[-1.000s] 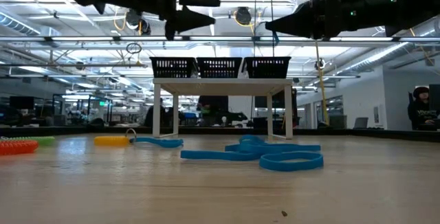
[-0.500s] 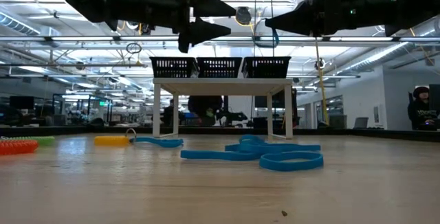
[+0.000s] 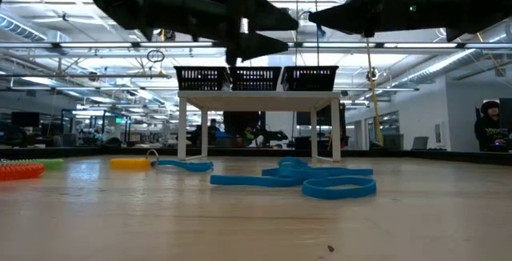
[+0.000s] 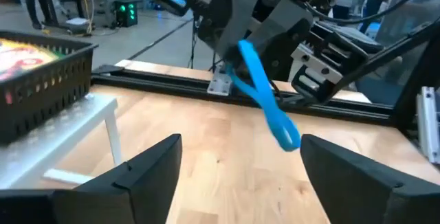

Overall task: Pick & Place Office Desk Supplies
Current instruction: Put the blue rubber band into the middle black bin

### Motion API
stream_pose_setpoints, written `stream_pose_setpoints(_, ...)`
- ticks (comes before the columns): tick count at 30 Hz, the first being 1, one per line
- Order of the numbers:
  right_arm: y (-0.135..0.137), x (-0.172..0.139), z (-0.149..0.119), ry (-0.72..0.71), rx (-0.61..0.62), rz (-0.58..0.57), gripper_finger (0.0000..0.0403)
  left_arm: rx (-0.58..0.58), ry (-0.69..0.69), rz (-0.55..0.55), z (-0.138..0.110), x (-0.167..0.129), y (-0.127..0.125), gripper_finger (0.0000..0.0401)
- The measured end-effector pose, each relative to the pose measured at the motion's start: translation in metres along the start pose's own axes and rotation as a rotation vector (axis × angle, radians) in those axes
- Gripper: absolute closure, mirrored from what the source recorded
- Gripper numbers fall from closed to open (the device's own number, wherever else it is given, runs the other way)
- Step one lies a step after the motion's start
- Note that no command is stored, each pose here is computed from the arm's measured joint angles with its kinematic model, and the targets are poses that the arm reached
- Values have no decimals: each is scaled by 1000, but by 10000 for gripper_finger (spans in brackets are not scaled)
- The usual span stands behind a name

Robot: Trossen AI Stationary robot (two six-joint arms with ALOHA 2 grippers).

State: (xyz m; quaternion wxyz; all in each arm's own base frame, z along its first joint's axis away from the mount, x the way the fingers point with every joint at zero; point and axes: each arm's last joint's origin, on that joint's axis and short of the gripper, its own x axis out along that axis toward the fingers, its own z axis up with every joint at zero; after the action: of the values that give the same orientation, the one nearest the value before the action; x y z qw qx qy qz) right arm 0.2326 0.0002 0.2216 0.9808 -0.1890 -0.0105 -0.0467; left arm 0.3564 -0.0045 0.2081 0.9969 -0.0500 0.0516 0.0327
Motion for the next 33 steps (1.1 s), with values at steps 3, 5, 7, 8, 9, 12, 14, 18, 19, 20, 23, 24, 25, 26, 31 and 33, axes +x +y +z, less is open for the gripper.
stream_pose_setpoints(3,0,0,-1,8,1,0,403,6,-8,0,3,5,-1,78)
stream_pose_setpoints(5,0,0,-1,7,2,1,403,5,-28,6,8,6,-1,72)
stream_pose_setpoints(7,0,0,-1,6,1,1,403,3,-38,7,9,5,-1,71)
stream_pose_setpoints(8,0,0,-1,7,1,1,403,3,-37,7,8,6,-1,71)
stream_pose_setpoints(9,0,0,-1,7,1,1,403,3,-37,7,8,6,-1,73)
stream_pose_setpoints(12,0,0,-1,11,0,2,403,3,-37,7,9,6,-1,85)
stream_pose_setpoints(14,0,0,-1,8,1,1,403,4,-30,8,8,6,-1,100)
stream_pose_setpoints(18,0,0,-1,6,2,1,403,3,-34,8,8,6,-1,145)
stream_pose_setpoints(19,0,0,-1,5,3,1,403,-1,-34,8,8,6,-1,157)
stream_pose_setpoints(20,0,0,0,2,3,1,403,-6,-33,8,8,6,-1,169)
stream_pose_setpoints(23,0,0,0,-3,4,1,403,-11,-34,9,8,6,0,204)
stream_pose_setpoints(24,0,0,0,-3,4,1,403,-12,-34,11,8,6,1,214)
stream_pose_setpoints(25,0,0,0,-2,4,2,403,-11,-34,13,8,6,1,224)
stream_pose_setpoints(26,0,0,0,-2,4,2,403,-12,-35,15,8,6,2,233)
stream_pose_setpoints(31,1,0,1,-13,11,26,403,-17,-38,25,9,6,6,269)
stream_pose_setpoints(33,1,0,1,-13,11,26,403,-18,-39,25,9,6,6,281)
